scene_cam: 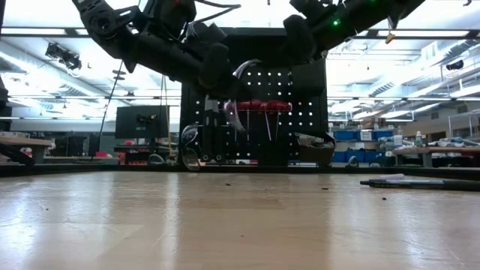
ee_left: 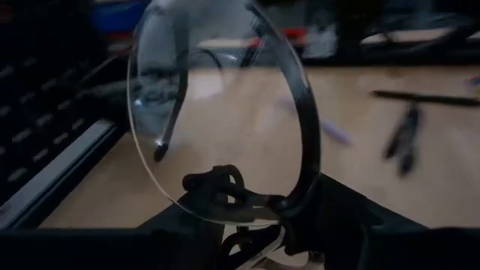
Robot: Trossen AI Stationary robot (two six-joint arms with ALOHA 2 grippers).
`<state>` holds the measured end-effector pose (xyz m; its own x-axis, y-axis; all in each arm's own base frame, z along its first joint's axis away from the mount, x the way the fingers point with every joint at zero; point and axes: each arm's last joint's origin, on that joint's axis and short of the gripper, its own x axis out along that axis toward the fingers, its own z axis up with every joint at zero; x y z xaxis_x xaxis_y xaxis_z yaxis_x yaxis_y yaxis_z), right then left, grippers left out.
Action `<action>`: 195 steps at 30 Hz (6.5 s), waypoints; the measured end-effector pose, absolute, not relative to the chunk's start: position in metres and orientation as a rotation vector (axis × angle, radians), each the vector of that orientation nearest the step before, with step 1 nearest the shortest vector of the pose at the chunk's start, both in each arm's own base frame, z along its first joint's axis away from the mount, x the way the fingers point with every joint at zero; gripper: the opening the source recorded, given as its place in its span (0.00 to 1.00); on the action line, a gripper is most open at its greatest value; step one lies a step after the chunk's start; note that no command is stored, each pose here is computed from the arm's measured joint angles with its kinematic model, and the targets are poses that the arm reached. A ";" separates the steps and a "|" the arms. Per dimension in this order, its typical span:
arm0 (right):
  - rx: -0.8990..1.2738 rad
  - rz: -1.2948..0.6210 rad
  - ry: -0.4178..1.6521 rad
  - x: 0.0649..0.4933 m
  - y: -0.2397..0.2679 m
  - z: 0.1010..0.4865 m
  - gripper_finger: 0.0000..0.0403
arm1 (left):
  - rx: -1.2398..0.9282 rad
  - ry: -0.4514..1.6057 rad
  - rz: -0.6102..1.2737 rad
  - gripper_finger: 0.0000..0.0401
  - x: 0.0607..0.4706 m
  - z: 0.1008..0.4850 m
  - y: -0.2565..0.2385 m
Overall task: Hang tools onto peg board
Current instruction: Hang the glasses on the pegboard
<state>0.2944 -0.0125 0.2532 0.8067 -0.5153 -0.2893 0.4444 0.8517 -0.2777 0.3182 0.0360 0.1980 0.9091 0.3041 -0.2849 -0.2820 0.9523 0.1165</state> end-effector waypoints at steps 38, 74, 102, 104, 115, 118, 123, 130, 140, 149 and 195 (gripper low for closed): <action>0.010 -0.376 0.373 0.289 0.022 0.226 0.31 | -0.105 0.298 0.609 0.41 0.184 0.226 0.093; -0.152 -0.403 0.395 0.237 -0.006 0.257 0.31 | -0.028 -0.158 0.880 0.41 0.314 0.166 0.114; -0.194 -0.227 0.424 0.237 -0.013 0.250 0.31 | 0.001 -0.015 0.998 0.41 0.327 0.162 0.155; -0.192 -0.217 0.423 0.237 -0.012 0.249 0.31 | -0.001 0.008 1.002 0.41 0.326 0.160 0.158; -0.188 -0.195 0.424 0.237 -0.012 0.249 0.31 | 0.003 0.036 0.992 0.41 0.321 0.157 0.168; -0.188 -0.195 0.424 0.237 -0.012 0.249 0.32 | 0.027 0.040 0.974 0.41 0.322 0.158 0.168; -0.188 -0.195 0.424 0.237 -0.012 0.249 0.31 | 0.073 0.074 0.963 0.41 0.322 0.157 0.167; -0.187 -0.195 0.424 0.237 -0.012 0.249 0.31 | 0.142 0.104 0.957 0.41 0.320 0.158 0.171; -0.189 -0.193 0.439 0.236 -0.012 0.248 0.31 | 0.187 0.121 0.932 0.41 0.320 0.158 0.174; -0.189 -0.193 0.445 0.236 -0.012 0.247 0.31 | 0.167 0.123 0.931 0.41 0.314 0.157 0.183; -0.153 -0.197 0.465 0.221 -0.011 0.254 0.31 | -0.014 0.111 0.962 0.41 0.319 0.151 0.174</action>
<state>0.2215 -0.0107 0.2540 0.8753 -0.2233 -0.4290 0.1536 0.9695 -0.1912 0.3189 0.1741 0.1506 0.5666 0.8178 -0.1009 -0.8192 0.5722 0.0379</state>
